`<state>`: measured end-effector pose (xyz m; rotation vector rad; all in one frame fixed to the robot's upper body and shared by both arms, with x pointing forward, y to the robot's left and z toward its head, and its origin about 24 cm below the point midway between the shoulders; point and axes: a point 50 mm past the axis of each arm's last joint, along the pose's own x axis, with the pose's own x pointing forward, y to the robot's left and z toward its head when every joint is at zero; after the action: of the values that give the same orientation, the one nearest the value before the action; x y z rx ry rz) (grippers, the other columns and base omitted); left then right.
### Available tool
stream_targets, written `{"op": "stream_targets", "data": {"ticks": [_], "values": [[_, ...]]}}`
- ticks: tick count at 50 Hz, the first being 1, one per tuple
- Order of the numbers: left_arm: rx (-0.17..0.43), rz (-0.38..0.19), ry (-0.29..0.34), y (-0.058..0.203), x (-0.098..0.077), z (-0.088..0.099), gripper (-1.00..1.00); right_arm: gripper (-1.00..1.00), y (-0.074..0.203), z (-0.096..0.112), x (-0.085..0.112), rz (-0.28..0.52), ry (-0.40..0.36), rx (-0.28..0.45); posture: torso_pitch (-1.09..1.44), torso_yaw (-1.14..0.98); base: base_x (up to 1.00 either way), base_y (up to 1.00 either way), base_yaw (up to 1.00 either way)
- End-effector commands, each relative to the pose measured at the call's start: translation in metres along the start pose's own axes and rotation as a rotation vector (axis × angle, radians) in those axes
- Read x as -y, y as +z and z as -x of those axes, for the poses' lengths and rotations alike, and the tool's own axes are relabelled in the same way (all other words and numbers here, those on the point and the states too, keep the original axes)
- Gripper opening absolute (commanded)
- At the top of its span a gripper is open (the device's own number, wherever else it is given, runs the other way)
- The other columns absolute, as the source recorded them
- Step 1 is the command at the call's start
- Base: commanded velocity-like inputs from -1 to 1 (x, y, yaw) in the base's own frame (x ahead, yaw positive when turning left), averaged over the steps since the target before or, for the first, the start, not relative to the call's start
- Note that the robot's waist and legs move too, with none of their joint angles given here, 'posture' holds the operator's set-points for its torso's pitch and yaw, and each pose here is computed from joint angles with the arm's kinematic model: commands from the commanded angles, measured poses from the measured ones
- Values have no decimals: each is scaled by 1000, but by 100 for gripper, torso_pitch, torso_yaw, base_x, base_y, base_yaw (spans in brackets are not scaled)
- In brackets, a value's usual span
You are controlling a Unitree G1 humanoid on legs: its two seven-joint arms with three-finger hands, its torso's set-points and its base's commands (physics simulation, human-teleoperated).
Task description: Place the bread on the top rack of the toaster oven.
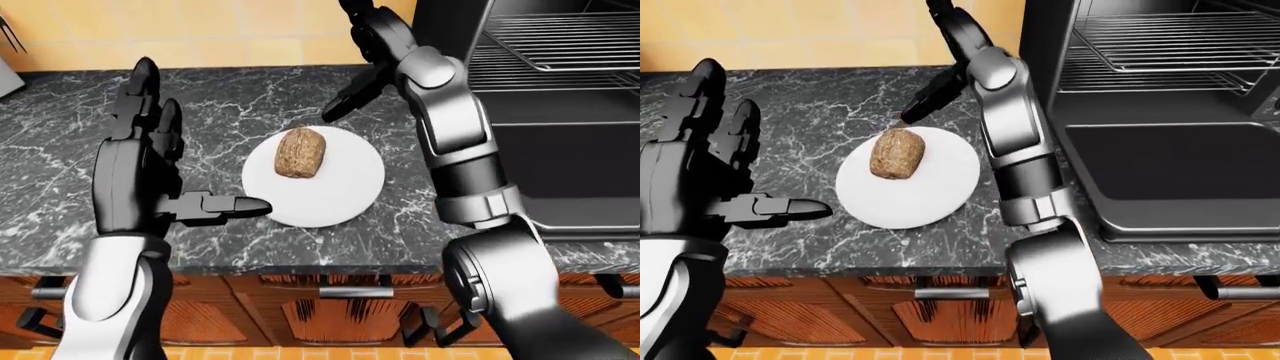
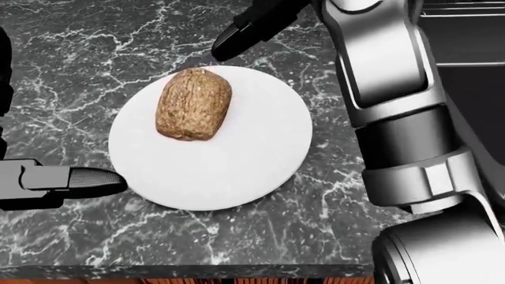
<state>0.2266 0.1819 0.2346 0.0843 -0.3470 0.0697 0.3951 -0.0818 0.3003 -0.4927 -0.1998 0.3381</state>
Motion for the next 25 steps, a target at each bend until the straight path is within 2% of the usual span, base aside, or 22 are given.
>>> {"op": "stream_targets", "data": {"ticks": [1,2,4,9,20,25], "values": [[73,-6,7,13,-1,1,100,100,19,-1,7,57,-17,69,0,3,0,0,0],[74,-6,10,13,-1,1,100,100,18,-3,8,102,-5,53,0,3,0,0,0],[75,-12,8,14,-1,1,100,100,17,-6,11,88,-11,43,0,4,0,0,0],[82,-15,8,16,-1,0,100,100,10,-10,6,169,51,-15,0,7,0,0,0],[88,-27,5,17,-1,1,100,100,8,-16,1,266,171,-92,0,7,0,0,0],[88,-23,7,16,-1,1,100,100,9,-15,-6,278,218,-105,0,7,0,0,0]]}}
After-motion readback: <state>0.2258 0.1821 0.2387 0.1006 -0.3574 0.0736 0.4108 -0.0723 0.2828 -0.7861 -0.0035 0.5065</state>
